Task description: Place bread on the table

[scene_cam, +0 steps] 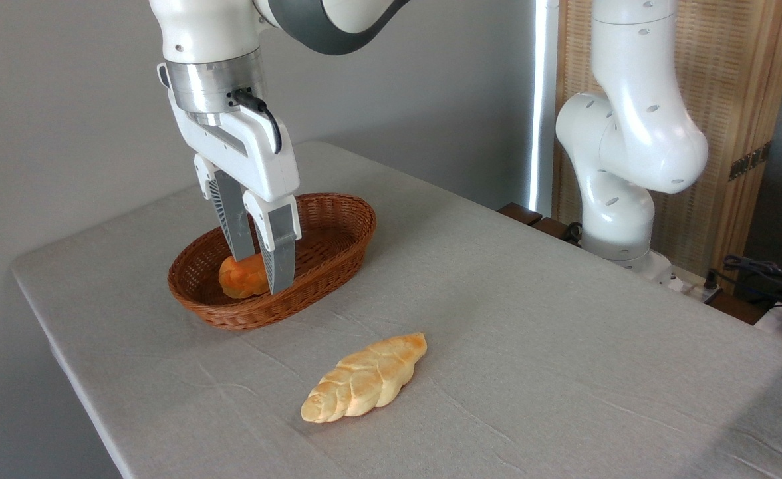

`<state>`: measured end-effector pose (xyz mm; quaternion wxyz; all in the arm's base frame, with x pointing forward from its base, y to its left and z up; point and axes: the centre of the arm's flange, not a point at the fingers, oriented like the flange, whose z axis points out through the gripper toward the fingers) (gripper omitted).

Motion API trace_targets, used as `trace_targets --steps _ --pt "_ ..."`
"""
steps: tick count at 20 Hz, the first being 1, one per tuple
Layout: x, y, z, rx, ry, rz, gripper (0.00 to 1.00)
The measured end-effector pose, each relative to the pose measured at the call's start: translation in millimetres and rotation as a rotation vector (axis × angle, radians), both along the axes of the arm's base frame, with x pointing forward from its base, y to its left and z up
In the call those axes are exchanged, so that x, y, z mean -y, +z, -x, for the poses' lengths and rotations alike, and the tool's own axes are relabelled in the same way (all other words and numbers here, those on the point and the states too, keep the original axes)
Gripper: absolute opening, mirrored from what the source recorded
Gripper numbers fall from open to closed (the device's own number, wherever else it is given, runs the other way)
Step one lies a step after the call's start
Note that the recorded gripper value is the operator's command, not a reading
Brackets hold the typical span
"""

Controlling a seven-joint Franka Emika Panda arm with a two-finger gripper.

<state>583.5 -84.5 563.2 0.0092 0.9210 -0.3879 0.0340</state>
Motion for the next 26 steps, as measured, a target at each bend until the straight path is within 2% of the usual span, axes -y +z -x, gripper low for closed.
trace_targets --steps 13,17,19,23,26 --pt "8 -1 1 -0.003 -0.013 0.001 1.0" --pt "50 -6 11 -0.015 -0.082 0.008 1.0" --pt "78 -12 22 -0.035 -0.105 0.029 1.0" --pt "119 -40 41 -0.086 -0.095 0.075 1.0" --pt "142 -70 47 -0.054 -0.068 0.116 1.0"
